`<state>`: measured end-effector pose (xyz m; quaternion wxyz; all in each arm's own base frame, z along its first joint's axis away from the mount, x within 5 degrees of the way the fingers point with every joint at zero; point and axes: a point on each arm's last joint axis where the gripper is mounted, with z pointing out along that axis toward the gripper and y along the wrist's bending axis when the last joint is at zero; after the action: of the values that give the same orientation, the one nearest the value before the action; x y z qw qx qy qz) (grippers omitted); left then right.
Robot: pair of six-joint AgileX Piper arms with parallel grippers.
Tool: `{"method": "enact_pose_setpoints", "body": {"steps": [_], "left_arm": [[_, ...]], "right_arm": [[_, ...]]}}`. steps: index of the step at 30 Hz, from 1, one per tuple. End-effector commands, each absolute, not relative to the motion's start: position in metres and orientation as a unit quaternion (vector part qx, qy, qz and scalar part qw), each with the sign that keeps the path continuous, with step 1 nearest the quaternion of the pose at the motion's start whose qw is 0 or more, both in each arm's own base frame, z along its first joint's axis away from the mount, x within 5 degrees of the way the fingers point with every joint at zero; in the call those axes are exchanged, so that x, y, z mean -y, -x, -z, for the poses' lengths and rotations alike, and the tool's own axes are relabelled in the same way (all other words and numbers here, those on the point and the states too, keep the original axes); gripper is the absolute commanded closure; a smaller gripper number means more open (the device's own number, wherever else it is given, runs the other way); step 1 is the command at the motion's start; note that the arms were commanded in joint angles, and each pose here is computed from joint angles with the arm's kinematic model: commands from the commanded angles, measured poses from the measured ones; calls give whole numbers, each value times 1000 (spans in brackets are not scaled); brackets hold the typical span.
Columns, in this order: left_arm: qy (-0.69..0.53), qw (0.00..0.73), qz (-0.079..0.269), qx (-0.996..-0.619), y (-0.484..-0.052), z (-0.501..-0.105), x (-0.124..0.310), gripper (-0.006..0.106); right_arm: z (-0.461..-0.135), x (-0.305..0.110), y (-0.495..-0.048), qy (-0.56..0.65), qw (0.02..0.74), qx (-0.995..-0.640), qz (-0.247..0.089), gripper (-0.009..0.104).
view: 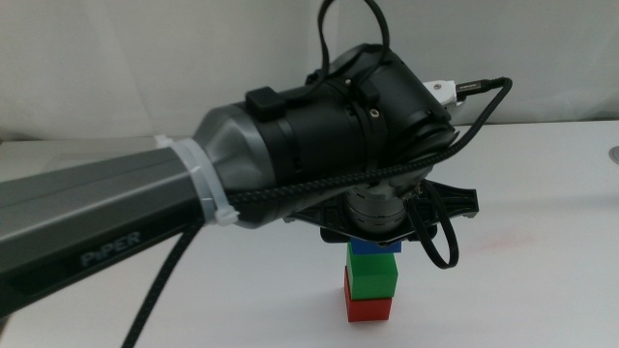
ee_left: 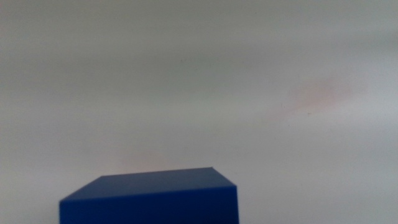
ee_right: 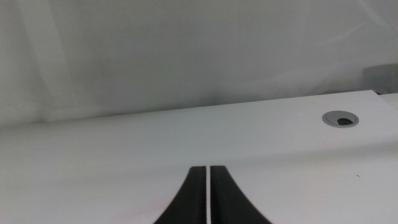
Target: Stack red cubes first, then green, then blue cubes in a specific spot.
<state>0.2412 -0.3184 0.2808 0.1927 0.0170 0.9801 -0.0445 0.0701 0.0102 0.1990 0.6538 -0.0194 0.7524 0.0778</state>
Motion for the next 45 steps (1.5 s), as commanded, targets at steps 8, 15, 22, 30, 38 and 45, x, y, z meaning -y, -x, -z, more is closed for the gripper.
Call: {"method": "enact_pose_setpoints", "body": {"steps": [8,15,22,30,38,45], "left_arm": [[15,183,36,-982,-244,-264,326,103],[15,176,18,-984,-245,-255,327,103],[13,178,24,-984,-247,-251,330,103],[-2,177,20,-984,-248,-247,332,103],[-13,178,18,-984,-248,-247,332,101],[-25,181,22,-983,-249,-247,333,56]], "right_arm": [[-187,-10,-70,23,643,-762,-71,98],[-187,-10,-70,23,643,-762,-71,98],[-187,-10,-70,23,643,-762,-71,98],[-187,-10,-70,23,643,-762,-71,98],[-187,-10,-70,23,643,-762,-71,98],[-188,-10,-70,23,645,-760,-71,98]]}}
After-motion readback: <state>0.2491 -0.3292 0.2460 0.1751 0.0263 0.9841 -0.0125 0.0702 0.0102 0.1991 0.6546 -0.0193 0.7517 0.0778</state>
